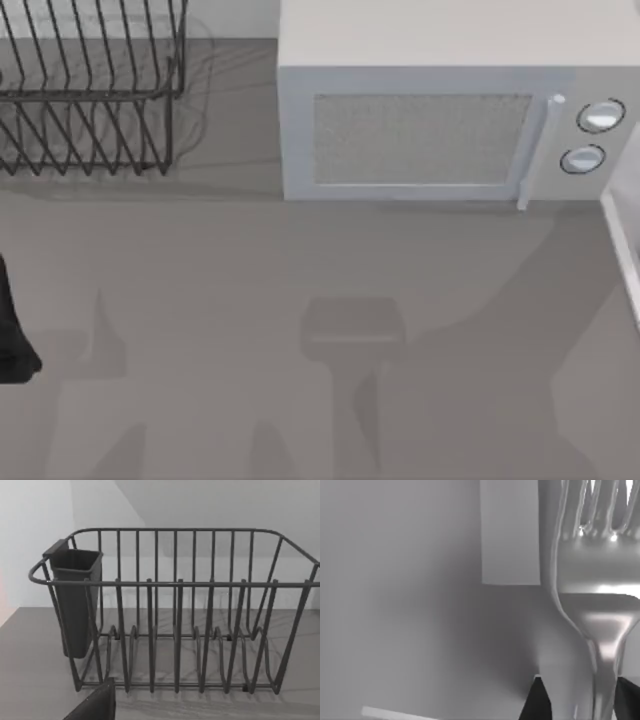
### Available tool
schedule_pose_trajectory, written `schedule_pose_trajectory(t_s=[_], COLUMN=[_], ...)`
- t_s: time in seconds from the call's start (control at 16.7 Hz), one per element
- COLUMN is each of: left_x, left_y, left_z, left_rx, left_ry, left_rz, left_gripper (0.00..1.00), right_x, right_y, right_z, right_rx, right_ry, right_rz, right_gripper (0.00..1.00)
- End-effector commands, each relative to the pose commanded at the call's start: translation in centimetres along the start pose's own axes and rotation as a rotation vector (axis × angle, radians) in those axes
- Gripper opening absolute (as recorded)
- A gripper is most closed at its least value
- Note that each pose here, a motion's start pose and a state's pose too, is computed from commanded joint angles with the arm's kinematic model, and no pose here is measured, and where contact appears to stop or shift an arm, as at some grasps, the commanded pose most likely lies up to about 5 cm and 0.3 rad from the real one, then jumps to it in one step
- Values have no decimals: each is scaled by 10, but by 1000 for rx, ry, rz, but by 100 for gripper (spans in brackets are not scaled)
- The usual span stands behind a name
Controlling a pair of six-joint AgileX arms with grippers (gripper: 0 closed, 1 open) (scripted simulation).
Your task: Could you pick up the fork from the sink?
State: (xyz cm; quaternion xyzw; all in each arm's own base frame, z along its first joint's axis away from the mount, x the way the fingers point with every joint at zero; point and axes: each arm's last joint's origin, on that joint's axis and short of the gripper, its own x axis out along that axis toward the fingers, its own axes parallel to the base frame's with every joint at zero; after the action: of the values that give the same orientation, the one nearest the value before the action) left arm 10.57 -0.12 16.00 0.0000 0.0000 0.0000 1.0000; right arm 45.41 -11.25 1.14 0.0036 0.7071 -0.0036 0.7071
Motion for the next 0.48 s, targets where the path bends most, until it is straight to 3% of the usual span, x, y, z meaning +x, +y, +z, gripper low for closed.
schedule_pose_trajectory(t_s=[0.42,0.48], left_x=[0,0], left_y=[0,0], left_z=[0,0], left_rx=[0,0], left_ry=[0,0], left_rz=[0,0], left_gripper=[100,100], right_x=[0,-23], right_y=[0,1], right_z=[0,5], right_rx=[0,6], right_ry=[0,-46], right_rz=[0,0], right_gripper=[0,0])
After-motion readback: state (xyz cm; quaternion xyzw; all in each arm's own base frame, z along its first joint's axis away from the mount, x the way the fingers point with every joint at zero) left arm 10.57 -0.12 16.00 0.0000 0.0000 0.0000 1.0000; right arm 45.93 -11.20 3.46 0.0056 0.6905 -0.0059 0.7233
